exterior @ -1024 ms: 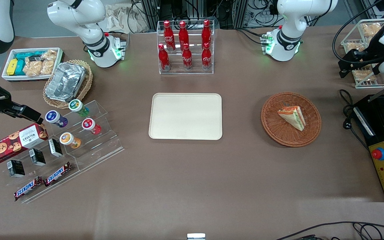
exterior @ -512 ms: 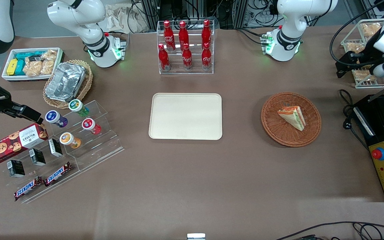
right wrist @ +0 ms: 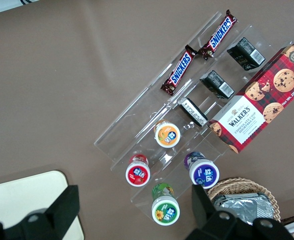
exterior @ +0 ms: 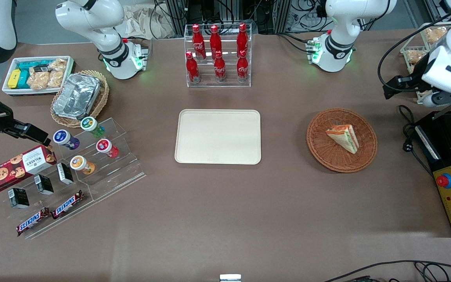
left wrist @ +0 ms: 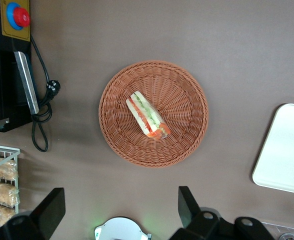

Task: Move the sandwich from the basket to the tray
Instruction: 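Lower the open left gripper over the wrapped sandwich in the basket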

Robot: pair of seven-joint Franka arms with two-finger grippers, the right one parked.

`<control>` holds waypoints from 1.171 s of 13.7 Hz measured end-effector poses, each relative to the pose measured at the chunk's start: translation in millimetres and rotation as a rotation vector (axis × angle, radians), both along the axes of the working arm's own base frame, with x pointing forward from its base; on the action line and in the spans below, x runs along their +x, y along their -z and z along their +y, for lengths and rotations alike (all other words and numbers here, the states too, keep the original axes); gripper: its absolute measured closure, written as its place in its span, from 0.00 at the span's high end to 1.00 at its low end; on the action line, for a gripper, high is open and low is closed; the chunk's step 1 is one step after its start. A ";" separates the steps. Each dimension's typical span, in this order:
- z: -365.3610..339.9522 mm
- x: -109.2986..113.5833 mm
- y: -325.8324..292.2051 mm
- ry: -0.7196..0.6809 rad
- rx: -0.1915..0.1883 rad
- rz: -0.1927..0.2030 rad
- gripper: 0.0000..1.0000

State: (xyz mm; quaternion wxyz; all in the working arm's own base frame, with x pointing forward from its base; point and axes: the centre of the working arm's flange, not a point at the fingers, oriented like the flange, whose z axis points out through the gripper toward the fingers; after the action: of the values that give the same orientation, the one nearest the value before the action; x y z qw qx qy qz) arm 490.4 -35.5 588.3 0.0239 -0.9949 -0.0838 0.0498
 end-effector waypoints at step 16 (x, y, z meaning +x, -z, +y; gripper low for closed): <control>7.6 -25.1 205.4 -0.456 0.009 -0.119 0.99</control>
State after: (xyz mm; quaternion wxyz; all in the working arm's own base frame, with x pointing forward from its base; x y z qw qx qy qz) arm 465.3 -27.9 382.9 0.0112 -0.9514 -0.3078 -0.0053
